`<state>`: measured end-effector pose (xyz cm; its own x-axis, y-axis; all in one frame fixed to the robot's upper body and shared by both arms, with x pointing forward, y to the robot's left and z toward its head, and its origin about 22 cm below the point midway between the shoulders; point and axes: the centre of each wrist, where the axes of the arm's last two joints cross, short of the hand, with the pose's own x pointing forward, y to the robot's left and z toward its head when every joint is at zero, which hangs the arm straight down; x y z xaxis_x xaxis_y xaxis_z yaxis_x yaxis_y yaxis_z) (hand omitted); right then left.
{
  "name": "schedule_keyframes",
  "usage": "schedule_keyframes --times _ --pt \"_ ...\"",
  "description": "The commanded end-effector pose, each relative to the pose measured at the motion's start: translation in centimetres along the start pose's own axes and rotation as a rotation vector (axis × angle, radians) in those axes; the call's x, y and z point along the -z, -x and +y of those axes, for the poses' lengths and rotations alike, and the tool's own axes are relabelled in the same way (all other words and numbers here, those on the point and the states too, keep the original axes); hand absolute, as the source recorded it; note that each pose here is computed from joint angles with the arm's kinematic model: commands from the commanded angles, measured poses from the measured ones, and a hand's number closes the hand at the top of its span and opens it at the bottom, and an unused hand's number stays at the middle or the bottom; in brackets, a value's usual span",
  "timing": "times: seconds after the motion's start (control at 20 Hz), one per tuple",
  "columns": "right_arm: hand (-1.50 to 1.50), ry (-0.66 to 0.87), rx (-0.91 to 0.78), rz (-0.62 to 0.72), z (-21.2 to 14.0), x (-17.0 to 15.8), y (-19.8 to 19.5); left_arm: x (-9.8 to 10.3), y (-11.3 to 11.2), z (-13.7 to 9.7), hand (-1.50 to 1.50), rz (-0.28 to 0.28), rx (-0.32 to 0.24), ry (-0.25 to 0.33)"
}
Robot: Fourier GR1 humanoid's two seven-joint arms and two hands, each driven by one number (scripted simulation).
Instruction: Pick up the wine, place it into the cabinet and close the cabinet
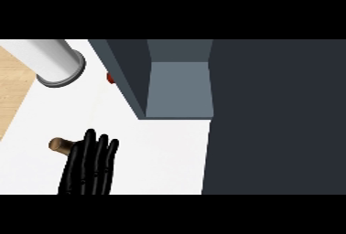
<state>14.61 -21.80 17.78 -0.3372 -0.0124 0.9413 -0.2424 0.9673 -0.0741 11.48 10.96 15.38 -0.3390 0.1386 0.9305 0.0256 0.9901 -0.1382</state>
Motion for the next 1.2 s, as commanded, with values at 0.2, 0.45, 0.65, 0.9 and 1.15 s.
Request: schedule_keyframes --times 0.2,0.45,0.65,0.9,1.15 --pt "-1.50 -0.008 0.015 -0.031 1.3 0.1 -1.6 -0.1 -3.3 2.5 -1.50 -0.026 0.018 -0.072" --pt "-1.50 0.005 -0.009 -0.046 0.3 -1.5 -3.2 0.0 -1.5 3.3 -1.50 -0.007 0.056 -0.104" --pt "-1.50 0.032 -0.017 -0.048 0.7 -0.8 -3.1 0.9 -1.9 5.1 -1.50 -0.027 0.088 -0.128" --pt "-1.50 0.031 -0.002 -0.041 0.1 -0.3 -3.4 -0.1 -3.1 6.0 -1.50 -0.021 0.082 -0.176" --pt "-1.50 0.002 -0.006 -0.038 0.2 -1.7 -4.1 1.1 -1.5 8.2 -1.50 0.030 0.116 -0.199"
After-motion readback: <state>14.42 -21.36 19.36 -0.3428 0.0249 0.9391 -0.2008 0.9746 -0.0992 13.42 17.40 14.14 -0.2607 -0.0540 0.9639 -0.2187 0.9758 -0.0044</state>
